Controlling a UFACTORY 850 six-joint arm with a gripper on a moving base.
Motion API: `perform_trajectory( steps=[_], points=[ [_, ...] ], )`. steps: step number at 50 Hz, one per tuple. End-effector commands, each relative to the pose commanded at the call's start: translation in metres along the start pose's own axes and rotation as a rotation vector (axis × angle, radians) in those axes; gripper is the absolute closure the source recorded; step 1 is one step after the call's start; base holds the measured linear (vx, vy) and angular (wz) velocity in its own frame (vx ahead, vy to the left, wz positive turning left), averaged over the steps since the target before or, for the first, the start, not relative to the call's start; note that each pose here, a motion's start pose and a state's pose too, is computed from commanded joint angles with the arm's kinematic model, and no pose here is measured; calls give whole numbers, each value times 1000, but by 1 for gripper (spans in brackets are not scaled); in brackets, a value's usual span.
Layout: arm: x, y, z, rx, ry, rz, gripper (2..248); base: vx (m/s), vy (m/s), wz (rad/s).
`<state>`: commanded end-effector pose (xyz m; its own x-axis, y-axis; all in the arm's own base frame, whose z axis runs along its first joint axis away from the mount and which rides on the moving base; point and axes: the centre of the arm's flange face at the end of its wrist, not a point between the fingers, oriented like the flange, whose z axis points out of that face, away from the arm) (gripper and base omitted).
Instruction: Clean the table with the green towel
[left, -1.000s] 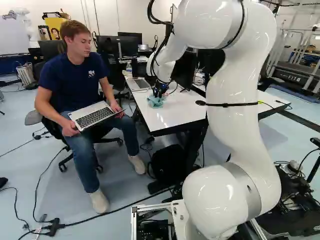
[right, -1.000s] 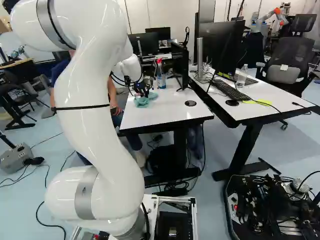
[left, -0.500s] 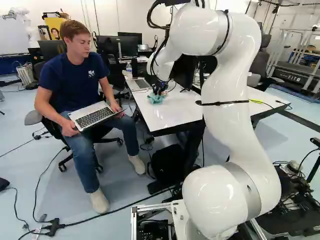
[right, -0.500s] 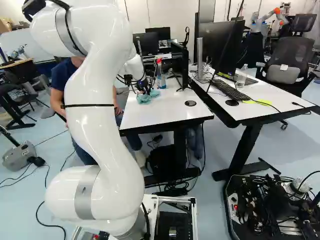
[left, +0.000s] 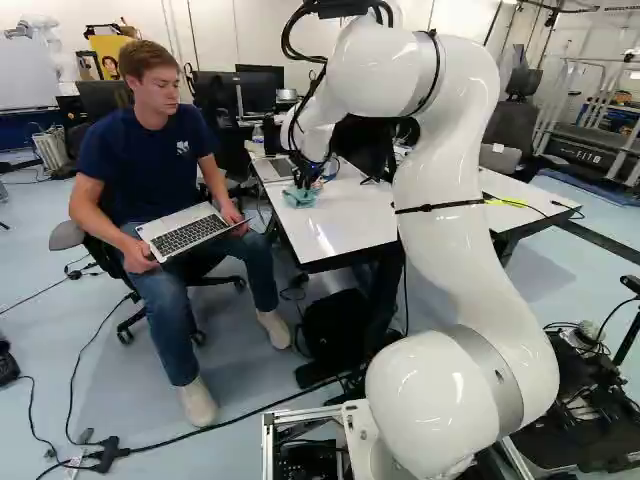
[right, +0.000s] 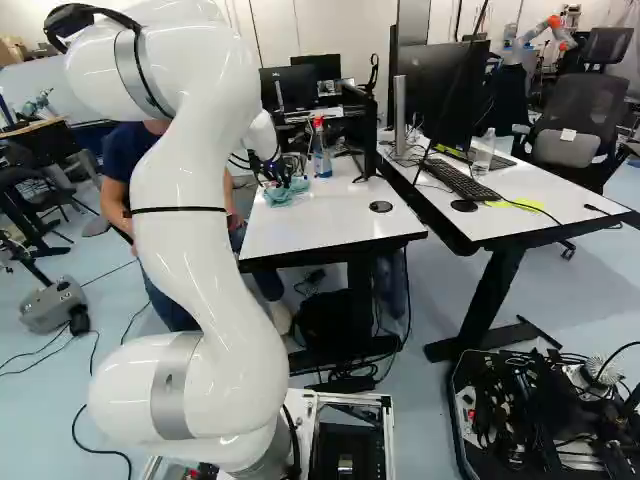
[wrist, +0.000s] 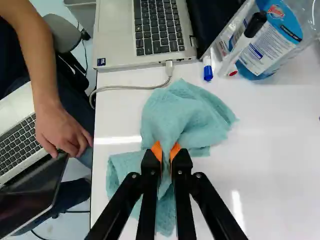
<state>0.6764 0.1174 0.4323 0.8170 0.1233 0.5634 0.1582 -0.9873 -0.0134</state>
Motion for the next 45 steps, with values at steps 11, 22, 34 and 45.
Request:
perform_trajectory(
  steps=[11,22,34,45],
  points=[
    [-9,-19,-7,15,-10,-23,211,0,0,0],
    [-22,-33,-17,28,-24,-42,211,0,0,0],
    [-38,-41,-30,35,-40,-54,211,0,0,0],
    [-54,-40,-42,34,-55,-55,211,0,0,0]
  ],
)
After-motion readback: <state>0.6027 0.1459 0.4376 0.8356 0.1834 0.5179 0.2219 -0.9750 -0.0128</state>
